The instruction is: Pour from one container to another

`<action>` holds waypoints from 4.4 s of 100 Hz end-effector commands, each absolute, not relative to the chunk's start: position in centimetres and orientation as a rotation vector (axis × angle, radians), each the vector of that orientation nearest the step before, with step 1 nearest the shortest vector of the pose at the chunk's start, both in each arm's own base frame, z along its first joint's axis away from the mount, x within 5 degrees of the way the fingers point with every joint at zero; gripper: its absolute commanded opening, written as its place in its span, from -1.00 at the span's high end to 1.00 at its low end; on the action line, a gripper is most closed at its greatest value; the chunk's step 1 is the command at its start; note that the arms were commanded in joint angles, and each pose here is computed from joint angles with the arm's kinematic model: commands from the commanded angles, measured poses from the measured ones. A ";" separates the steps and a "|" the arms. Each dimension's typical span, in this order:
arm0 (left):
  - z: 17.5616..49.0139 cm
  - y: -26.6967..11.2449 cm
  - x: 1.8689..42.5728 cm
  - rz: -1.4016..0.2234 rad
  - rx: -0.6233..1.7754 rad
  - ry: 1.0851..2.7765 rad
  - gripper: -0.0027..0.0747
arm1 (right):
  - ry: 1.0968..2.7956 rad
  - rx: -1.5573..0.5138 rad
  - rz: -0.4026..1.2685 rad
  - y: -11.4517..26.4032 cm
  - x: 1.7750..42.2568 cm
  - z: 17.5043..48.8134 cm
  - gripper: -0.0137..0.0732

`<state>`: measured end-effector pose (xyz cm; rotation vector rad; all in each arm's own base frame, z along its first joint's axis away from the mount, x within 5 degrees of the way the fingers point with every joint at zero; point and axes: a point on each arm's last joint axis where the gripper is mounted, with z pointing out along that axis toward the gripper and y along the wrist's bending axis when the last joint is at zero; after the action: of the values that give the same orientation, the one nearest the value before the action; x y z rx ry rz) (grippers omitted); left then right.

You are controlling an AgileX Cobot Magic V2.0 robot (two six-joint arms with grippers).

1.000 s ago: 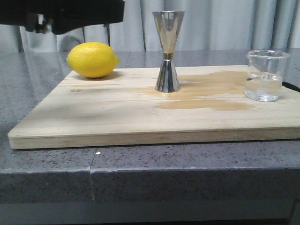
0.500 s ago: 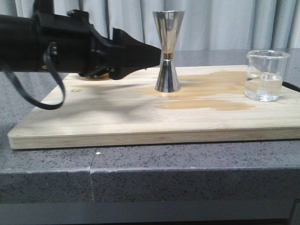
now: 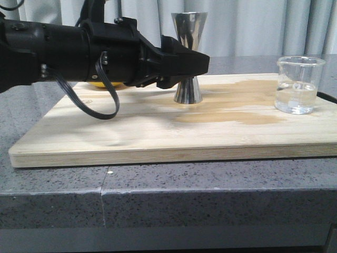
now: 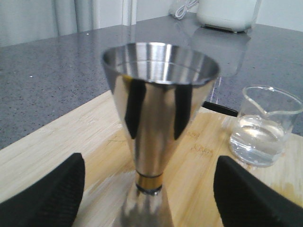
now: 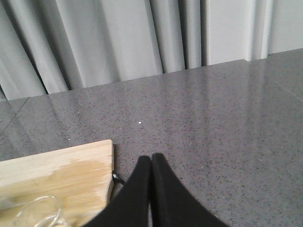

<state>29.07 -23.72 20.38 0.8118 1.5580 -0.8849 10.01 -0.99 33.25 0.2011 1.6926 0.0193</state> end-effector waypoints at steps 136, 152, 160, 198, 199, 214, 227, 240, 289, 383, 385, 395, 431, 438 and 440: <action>24.7 -25.2 26.7 -1.128 0.913 1.287 0.59 | 1.585 0.140 0.057 -0.5 10.5 35.0 0.85; 26.0 -24.8 26.2 -1.121 0.923 1.323 0.59 | 1.529 0.029 0.152 0.8 10.9 33.5 0.85; 27.0 -24.5 26.0 -1.104 0.907 1.341 0.59 | 1.494 -0.053 0.177 1.6 11.1 32.3 0.85; 31.5 -23.0 24.1 -1.048 0.904 1.280 0.59 | 1.587 -0.116 0.240 2.7 13.6 26.8 0.15; 31.6 -22.9 24.1 -1.048 0.902 1.282 0.59 | 1.592 -0.116 0.241 2.7 13.7 26.7 0.11; 32.2 -22.7 23.8 -1.047 0.902 1.272 0.59 | 1.639 -0.125 0.248 2.9 14.8 25.8 -0.41; 32.3 -22.7 23.7 -1.059 0.892 1.279 0.59 | 1.662 -0.195 0.253 3.5 15.8 24.7 -0.41; 32.3 -22.7 23.7 -1.065 0.888 1.283 0.59 | 1.593 -0.241 0.319 4.3 16.4 24.0 -0.41; 32.2 -22.7 23.7 -1.081 0.890 1.298 0.59 | 1.533 -0.318 0.267 4.8 19.1 21.9 -0.41; 32.2 -22.7 23.7 -1.082 0.890 1.298 0.59 | 1.486 -0.285 0.282 5.2 22.4 19.8 -0.41; 32.2 -22.7 23.7 -1.081 0.892 1.298 0.59 | 1.488 -0.285 0.282 5.2 22.5 19.8 -0.41; 32.1 -22.7 23.6 -1.079 0.898 1.298 0.59 | 1.488 -0.284 0.284 5.2 22.6 19.6 -0.41; 32.1 -22.7 23.6 -1.079 0.898 1.298 0.59 | 1.502 -0.285 0.281 5.2 22.6 19.5 0.01; 32.1 -22.7 23.6 -1.079 0.898 1.298 0.59 | 1.502 -0.285 0.281 5.2 22.6 19.5 0.09; 32.1 -22.7 23.6 -1.079 0.898 1.298 0.59 | 1.502 -0.285 0.281 5.2 22.6 19.5 0.10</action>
<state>24.33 -22.91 29.17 0.9482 1.4152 -1.0191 22.32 5.14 18.02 -0.2917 1.6140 0.2814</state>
